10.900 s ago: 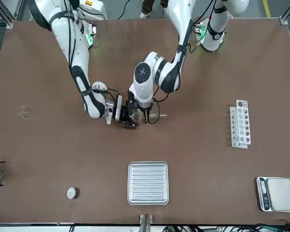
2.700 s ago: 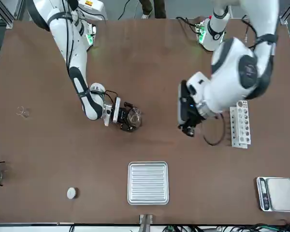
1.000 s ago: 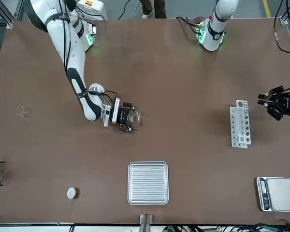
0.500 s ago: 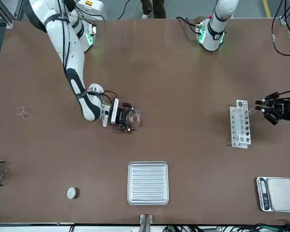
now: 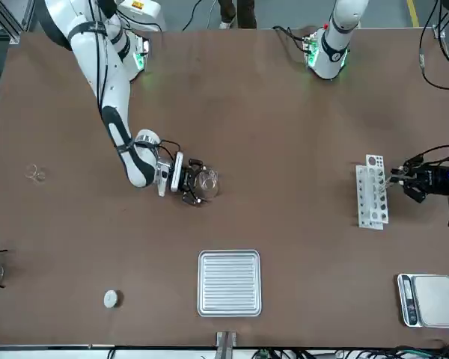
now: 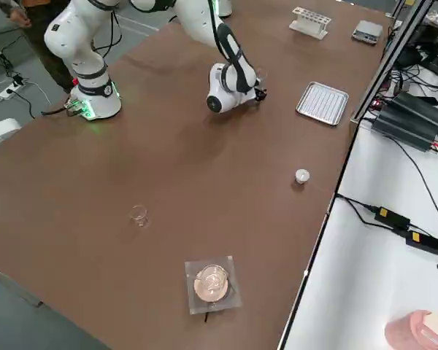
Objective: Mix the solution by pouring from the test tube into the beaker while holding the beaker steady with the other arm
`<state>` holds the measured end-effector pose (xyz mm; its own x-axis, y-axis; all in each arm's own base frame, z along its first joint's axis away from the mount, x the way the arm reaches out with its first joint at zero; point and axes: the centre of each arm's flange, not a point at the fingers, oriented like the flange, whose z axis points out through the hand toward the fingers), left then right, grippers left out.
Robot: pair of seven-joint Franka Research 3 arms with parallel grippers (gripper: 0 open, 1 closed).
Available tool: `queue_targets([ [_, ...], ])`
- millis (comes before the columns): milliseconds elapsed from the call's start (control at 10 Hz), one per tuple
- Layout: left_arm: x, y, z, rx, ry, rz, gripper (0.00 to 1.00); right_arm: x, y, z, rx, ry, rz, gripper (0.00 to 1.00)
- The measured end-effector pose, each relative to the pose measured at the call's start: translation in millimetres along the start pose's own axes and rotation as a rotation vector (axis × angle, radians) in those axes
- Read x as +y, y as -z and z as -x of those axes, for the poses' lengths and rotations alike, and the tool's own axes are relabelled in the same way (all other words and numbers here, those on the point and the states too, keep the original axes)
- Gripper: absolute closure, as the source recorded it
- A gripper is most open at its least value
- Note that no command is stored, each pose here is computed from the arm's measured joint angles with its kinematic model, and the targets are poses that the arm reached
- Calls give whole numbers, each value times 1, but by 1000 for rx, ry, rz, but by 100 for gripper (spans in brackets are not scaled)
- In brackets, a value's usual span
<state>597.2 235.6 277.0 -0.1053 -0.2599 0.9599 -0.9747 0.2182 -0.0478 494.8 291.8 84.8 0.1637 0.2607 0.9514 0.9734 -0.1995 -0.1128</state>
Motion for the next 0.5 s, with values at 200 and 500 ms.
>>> queue_targets([
  [200, -3, -3, -1, -5, -2, 1, 79, 0, 1, 0, 0, -1, 1, 0],
  [500, -4, -9, 0, 2, 0, 15, 79, 2, 4, 1, 0, -2, 5, 0],
])
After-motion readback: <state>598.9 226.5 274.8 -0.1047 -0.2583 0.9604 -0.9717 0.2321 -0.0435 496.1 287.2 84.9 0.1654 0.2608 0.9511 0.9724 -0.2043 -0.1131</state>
